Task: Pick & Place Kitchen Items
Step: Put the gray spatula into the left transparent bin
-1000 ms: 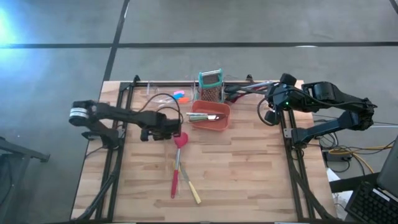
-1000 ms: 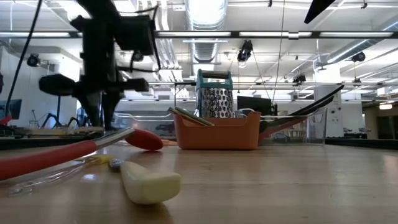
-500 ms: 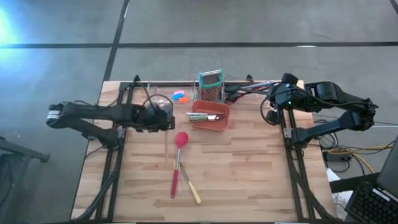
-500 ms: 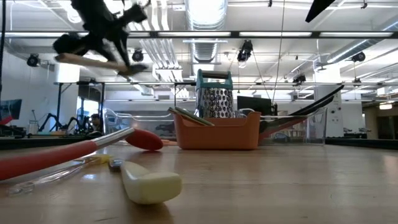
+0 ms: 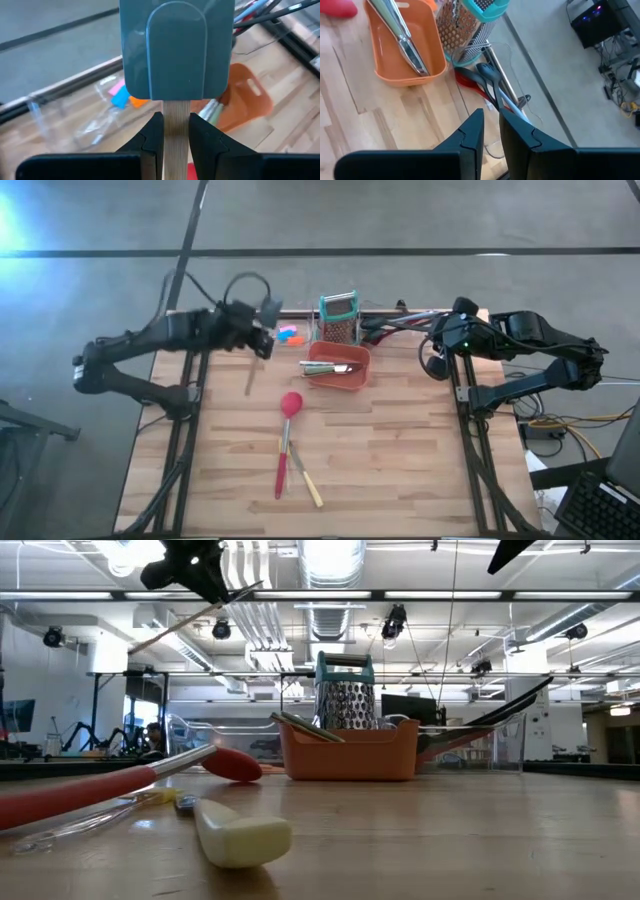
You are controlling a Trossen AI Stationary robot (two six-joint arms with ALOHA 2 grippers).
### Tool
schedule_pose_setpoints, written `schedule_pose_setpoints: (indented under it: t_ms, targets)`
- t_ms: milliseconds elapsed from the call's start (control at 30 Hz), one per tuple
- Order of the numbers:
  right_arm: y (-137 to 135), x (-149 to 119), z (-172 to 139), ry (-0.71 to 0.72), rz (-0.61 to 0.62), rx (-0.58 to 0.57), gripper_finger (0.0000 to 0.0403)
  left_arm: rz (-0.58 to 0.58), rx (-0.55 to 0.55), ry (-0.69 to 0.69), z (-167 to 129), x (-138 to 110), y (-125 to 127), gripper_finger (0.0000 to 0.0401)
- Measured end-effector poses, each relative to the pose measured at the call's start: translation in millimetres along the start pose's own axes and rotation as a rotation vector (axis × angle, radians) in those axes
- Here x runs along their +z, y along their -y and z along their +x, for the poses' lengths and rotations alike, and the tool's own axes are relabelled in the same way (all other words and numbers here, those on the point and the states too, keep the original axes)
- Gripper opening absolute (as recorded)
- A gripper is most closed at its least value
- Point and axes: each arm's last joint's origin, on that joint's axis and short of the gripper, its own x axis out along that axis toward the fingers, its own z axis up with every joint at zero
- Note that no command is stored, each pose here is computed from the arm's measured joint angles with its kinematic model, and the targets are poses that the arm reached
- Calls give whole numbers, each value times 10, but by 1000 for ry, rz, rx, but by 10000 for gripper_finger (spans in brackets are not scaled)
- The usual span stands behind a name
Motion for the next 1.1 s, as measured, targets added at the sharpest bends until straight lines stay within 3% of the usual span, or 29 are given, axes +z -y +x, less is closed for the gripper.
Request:
schedule_pose_setpoints:
  t_ms: [267,400,733,1100]
  targets:
    - [-2,19,0,17,99,3,53,103,27,-166,34,486,-390,67]
    - [-8,58,0,52,123,9,57,213,25,-273,177,653,-478,67]
    - [-13,132,-6,120,190,21,61,475,53,-557,795,896,-553,67]
    - [2,144,-7,138,242,-25,61,614,20,-722,1504,988,-601,67]
